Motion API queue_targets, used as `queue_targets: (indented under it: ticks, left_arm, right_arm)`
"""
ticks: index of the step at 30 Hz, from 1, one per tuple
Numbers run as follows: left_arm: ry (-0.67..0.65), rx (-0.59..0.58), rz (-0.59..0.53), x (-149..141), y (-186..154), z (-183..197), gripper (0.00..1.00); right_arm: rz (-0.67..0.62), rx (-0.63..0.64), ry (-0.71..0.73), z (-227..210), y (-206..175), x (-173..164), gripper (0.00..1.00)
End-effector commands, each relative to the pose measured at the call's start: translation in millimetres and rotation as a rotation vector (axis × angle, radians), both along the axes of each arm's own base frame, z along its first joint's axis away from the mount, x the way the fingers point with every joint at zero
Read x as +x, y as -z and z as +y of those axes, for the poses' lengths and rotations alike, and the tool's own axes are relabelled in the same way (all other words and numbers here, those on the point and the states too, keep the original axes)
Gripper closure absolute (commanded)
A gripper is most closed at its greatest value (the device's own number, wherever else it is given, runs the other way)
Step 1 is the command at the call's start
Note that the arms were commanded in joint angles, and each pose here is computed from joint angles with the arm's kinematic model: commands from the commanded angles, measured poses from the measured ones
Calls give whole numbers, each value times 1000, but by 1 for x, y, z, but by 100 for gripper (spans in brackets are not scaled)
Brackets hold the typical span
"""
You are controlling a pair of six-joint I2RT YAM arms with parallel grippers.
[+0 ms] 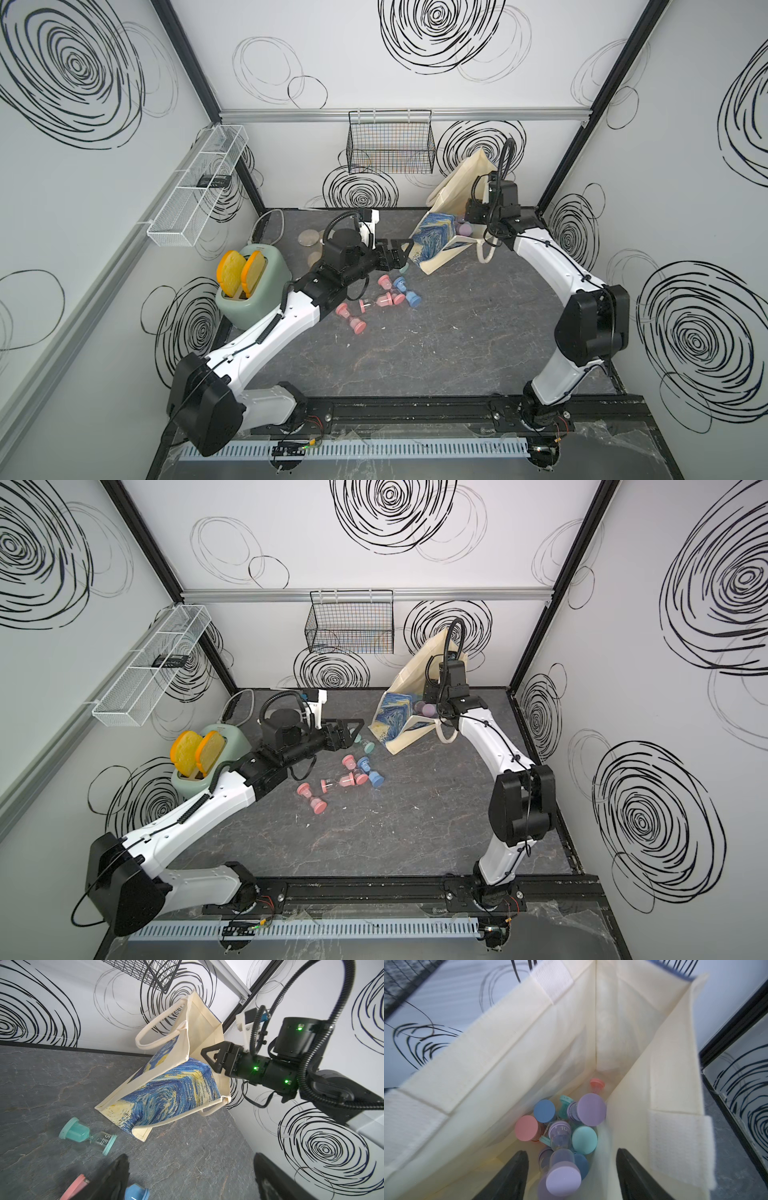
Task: Put the hourglass into the canvas bag
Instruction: Place the hourglass in the canvas bag, then pick up the hourglass from the center of the board.
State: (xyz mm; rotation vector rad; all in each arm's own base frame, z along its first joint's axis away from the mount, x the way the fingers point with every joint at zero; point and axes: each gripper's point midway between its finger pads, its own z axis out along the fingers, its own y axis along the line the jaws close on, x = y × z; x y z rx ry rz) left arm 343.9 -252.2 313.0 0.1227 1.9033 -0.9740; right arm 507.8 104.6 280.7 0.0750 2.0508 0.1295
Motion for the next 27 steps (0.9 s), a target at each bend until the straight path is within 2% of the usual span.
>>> queue_targets:
  ticks: [1, 8, 13, 20, 24, 27]
  left_arm:
    - [-5, -57, -58, -8, -23, 10, 4]
    - [-29, -44, -54, -28, -22, 38, 4]
    - [-82, 7, -53, -48, -13, 65, 4]
    - [-173, 82, -12, -65, 5, 100, 4]
    - [-173, 95, 15, -74, 18, 105, 4]
    - [-178, 90, 25, -77, 23, 107, 4]
  right_arm:
    - [-75, 38, -33, 9, -38, -15, 25]
    - [-124, 13, -105, 43, -72, -55, 22]
    - [-133, -13, -234, 96, -67, -100, 20]
    - [-67, -72, -421, 160, -14, -158, 19]
    - [36, -67, -510, 179, 44, -181, 19]
    - [114, -70, -522, 178, 88, -189, 19]
